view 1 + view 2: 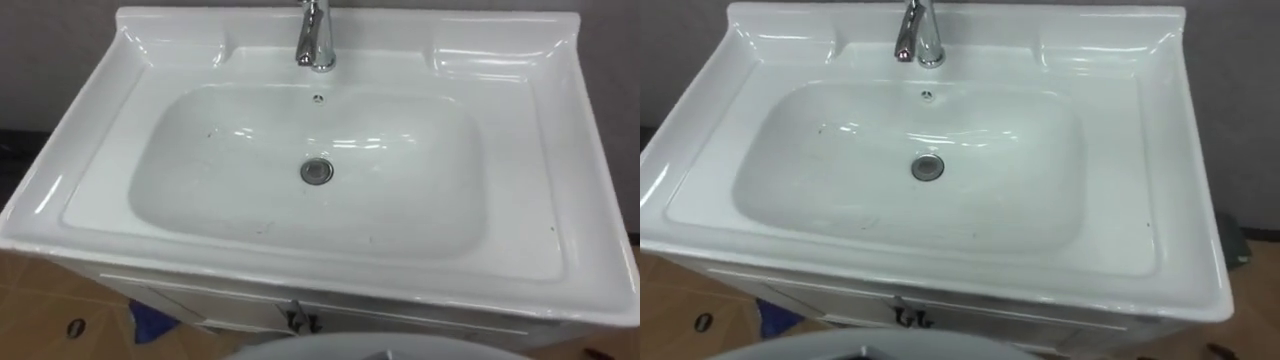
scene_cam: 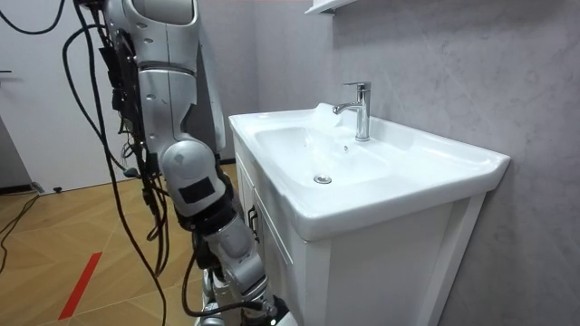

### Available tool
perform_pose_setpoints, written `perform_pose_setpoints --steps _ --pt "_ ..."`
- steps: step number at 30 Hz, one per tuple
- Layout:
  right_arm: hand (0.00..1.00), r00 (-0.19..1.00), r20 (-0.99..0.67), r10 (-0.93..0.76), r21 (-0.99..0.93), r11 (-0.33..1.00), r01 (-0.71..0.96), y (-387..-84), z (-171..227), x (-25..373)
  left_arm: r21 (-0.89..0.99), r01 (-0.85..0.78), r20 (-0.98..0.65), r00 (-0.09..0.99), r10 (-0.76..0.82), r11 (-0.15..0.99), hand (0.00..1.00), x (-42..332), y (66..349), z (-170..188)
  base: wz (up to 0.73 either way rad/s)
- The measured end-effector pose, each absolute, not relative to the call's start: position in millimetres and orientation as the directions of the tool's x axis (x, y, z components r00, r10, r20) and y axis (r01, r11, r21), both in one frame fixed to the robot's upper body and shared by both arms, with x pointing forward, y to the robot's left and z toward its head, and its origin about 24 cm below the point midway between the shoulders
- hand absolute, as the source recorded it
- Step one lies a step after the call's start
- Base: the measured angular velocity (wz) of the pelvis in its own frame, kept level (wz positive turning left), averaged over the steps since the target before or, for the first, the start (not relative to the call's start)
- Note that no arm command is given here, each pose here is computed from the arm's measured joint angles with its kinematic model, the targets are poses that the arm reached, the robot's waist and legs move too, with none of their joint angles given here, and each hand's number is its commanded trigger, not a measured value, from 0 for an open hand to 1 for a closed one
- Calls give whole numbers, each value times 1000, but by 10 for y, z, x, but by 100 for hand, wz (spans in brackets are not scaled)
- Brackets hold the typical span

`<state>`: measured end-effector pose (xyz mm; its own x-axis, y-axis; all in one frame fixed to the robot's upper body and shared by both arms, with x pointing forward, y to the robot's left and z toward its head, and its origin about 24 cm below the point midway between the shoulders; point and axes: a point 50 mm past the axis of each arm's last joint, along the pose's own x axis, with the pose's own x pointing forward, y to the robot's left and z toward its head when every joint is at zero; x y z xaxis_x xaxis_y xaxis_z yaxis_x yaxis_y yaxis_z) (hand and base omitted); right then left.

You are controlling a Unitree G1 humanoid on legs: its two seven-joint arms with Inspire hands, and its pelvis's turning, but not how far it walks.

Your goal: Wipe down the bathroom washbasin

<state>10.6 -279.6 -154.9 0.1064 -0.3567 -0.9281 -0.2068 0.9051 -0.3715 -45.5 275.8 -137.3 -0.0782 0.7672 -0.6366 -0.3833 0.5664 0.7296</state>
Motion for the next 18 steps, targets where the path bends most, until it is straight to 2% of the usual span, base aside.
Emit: perform_pose_setpoints --steps 8,18 --pt "0 117 -930 -348 -365 906 -213 -2798 -1548 166 590 -407 -739 74 669 697 0 72 2734 -1460 -23" --pt "0 53 -948 -314 -318 924 -215 -2654 -1614 -7 459 -350 -842 122 526 817 0 183 2579 -1567 -15"
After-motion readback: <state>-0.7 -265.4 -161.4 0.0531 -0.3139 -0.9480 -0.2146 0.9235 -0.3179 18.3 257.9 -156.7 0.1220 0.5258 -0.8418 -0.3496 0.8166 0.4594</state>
